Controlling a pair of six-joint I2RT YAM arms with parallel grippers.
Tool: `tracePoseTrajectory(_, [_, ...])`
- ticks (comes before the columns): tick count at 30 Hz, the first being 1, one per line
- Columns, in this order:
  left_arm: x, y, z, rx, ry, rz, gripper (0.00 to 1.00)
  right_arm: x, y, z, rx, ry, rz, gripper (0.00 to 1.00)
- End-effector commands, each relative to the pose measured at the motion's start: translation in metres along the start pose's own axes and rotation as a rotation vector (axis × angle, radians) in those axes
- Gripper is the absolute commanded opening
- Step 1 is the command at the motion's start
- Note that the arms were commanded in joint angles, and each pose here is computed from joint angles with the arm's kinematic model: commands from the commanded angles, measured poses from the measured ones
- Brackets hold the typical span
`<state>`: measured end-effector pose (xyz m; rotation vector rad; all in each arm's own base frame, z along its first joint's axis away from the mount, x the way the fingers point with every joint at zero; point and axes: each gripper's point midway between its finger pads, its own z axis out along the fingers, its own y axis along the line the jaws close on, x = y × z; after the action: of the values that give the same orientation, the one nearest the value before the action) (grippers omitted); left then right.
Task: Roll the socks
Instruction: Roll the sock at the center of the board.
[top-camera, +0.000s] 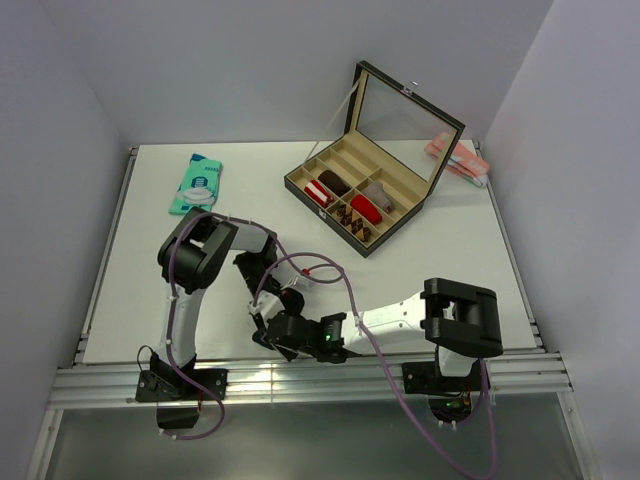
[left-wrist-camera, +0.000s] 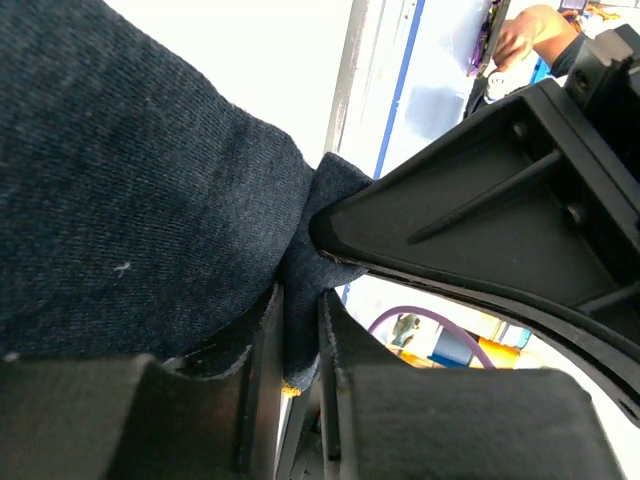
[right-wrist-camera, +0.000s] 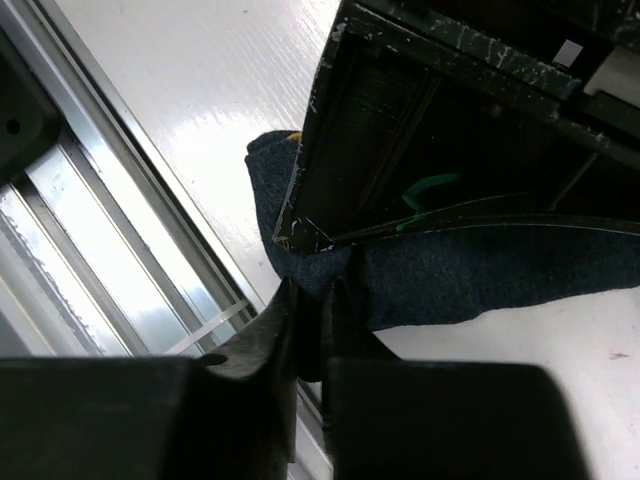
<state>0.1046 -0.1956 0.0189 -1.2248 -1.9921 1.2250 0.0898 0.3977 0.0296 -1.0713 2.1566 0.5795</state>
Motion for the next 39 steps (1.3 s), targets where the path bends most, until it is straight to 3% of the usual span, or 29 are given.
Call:
tracePoseTrajectory(1, [-0.019,0.031,-0.010,-0.134,-0.047,0.176,0.23,0.008,-0.002,0.006,0.005,-0.008,0.031,0.02])
tracePoseTrajectory(8, [-0.034,0.001,-0.031,-0.149,-0.137,0.282,0.37,0.008,-0.012,0.000,-0.046,-0.024,0.088,0.00])
tracePoseTrajectory(9, [-0.035,-0.002,-0.034,-0.169,-0.151,0.295,0.46,0.009,-0.015,0.000,-0.045,-0.021,0.093,0.00])
tracePoseTrajectory(16, [-0.051,0.006,-0.062,-0.336,-0.298,0.304,0.41,0.007,-0.023,-0.005,-0.098,-0.035,0.157,0.00])
tracePoseTrajectory(22, [-0.060,0.001,-0.129,-0.445,-0.570,0.267,0.36,0.006,-0.028,-0.013,-0.199,-0.033,0.231,0.00])
tracePoseTrajectory(26, [-0.060,-0.003,-0.191,-0.692,-0.763,0.273,0.37,0.001,-0.035,-0.014,-0.235,-0.010,0.280,0.00])
tracePoseTrajectory(31, [-0.046,-0.026,-0.217,-0.976,-0.863,0.379,0.49,0.001,-0.033,-0.010,-0.336,0.076,0.348,0.00])
tracePoseTrajectory(35, [-0.037,-0.022,-0.216,-1.148,-0.830,0.478,0.61,-0.003,-0.035,0.000,-0.380,0.201,0.408,0.00])
tracePoseTrajectory(39, [-0.032,-0.018,-0.209,-1.280,-0.813,0.565,0.80,-0.006,-0.038,0.007,-0.428,0.297,0.477,0.00])
